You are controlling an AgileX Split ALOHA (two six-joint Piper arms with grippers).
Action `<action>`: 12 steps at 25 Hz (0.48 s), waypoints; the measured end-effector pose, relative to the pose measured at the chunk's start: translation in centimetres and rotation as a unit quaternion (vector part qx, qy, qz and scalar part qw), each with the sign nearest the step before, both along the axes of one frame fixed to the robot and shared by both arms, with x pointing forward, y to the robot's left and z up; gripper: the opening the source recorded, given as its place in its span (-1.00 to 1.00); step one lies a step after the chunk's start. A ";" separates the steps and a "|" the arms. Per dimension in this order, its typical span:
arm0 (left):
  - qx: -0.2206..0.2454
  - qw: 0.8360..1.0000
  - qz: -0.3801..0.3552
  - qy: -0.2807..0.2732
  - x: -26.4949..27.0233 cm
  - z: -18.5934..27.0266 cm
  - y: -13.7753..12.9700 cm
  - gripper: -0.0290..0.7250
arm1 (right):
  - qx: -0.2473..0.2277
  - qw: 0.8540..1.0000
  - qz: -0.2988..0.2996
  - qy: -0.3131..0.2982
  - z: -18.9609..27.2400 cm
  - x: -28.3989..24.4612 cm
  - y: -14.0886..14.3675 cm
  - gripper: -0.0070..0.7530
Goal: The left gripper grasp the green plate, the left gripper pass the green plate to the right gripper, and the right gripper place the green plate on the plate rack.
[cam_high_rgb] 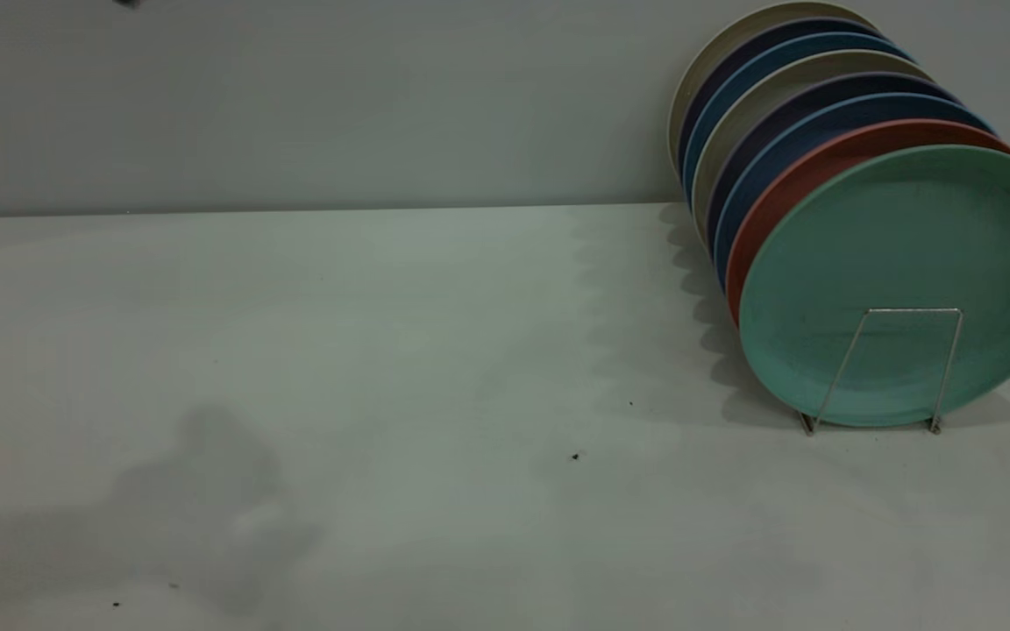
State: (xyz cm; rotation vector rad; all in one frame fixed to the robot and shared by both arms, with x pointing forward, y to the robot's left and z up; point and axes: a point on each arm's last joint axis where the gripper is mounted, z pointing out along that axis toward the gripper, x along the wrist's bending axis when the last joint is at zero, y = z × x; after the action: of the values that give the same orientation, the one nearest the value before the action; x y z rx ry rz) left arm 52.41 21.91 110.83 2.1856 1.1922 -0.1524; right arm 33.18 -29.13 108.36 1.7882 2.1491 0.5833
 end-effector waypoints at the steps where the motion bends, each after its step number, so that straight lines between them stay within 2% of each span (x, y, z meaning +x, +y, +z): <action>1: 0.010 1.000 0.011 -0.001 -0.8 0.7 0.3 0.64 | 0.000 1.000 -0.007 0.009 -1.0 -0.6 0.0 0.26; 6: 0.069 0.995 0.076 0.000 -4.0 3.2 1.9 0.64 | -0.002 1.000 -0.023 0.000 -4.9 -3.0 0.0 0.26; 12: 0.088 0.981 0.171 -0.010 -7.3 4.9 3.2 0.63 | 0.000 0.998 -0.034 -0.059 -5.1 -4.0 0.1 0.26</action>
State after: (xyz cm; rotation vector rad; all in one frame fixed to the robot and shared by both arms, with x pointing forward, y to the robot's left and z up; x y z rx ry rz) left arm 45.14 25.14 115.71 2.0823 1.6003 0.1245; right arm 29.18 -29.06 103.23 1.7728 2.0034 0.6537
